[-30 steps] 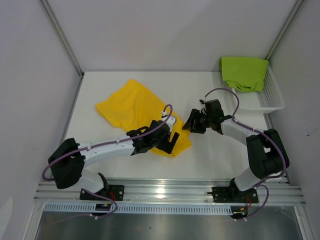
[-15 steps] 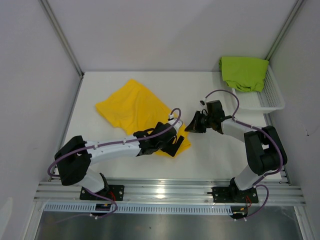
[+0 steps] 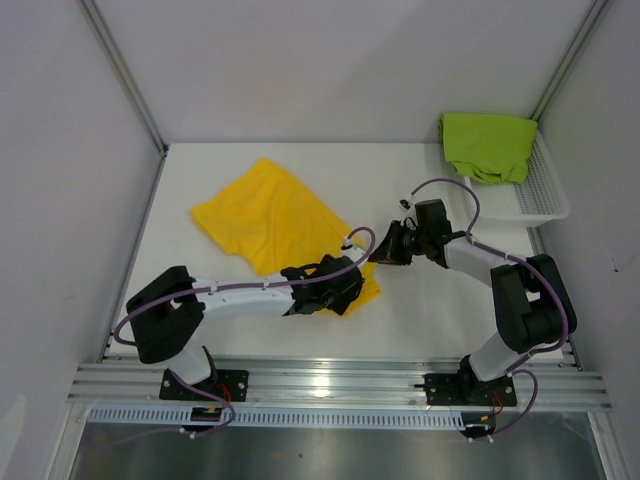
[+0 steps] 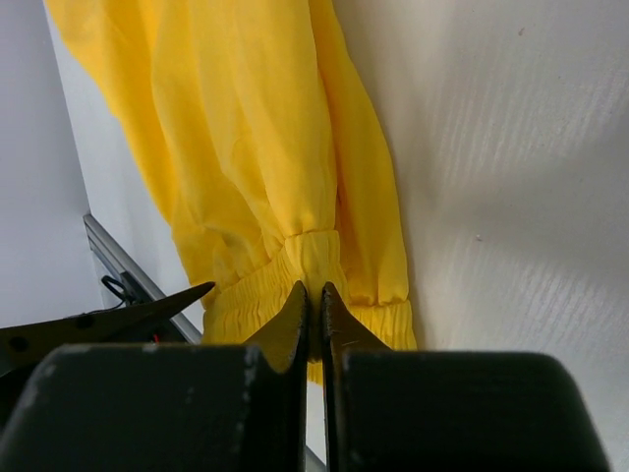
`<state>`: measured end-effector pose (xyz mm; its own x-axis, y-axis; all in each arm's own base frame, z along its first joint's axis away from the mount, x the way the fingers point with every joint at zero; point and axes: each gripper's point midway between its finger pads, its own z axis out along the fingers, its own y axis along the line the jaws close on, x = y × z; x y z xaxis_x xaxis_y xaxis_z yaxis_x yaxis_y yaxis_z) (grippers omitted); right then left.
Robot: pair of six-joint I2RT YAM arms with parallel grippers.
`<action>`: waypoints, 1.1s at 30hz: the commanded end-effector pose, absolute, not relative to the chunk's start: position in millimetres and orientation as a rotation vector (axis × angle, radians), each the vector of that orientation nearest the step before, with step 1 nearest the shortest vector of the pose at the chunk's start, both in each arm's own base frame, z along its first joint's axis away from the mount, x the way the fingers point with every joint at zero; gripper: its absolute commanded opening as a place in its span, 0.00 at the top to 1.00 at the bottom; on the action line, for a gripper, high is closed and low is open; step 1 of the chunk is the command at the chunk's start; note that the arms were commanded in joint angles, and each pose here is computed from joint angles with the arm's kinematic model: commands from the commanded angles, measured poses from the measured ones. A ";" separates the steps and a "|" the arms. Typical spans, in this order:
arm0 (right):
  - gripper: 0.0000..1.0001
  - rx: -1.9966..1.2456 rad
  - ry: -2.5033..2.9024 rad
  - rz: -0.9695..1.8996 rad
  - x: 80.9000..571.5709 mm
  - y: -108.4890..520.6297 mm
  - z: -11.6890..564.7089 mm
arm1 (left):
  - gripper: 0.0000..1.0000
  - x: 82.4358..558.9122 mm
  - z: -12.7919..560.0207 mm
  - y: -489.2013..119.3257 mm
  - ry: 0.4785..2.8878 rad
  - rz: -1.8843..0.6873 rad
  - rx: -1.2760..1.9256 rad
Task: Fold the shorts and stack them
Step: Fold the shorts
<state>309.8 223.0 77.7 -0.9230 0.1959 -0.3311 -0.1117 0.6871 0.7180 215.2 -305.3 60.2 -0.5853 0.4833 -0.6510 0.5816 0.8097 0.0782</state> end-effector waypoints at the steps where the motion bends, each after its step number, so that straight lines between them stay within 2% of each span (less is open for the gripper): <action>1: 1.00 0.043 2.458 1.171 311.2 228.6 102.4 | 0.37 222.8 54.0 -303.8 2.286 -0.109 0.729; 5: 1.00 0.047 2.451 1.195 309.7 229.9 107.2 | 0.44 224.5 38.8 -297.0 2.304 -0.027 0.702; 8: 1.00 0.055 2.453 1.216 308.3 231.1 110.4 | 0.62 223.2 31.0 -292.5 2.307 0.018 0.672; 11: 1.00 0.076 2.458 1.270 307.0 234.0 116.0 | 0.70 220.8 35.3 -287.2 2.268 0.067 0.630; 14: 1.00 0.082 2.469 1.347 302.3 239.5 122.2 | 0.83 214.7 44.5 -285.9 2.217 0.068 0.600; 15: 1.00 0.081 2.467 1.362 302.0 241.2 125.3 | 0.89 213.4 50.8 -285.7 2.200 0.042 0.581; 18: 1.00 0.071 2.460 1.390 296.7 244.5 135.7 | 0.99 207.2 59.6 -285.6 2.173 -0.026 0.547; 26: 1.00 0.163 2.552 1.352 256.8 250.5 131.5 | 1.00 199.7 55.0 -269.5 2.157 -0.073 0.438; 33: 1.00 0.225 2.682 1.283 212.2 263.0 82.5 | 1.00 197.5 33.2 -267.7 2.195 -0.050 0.407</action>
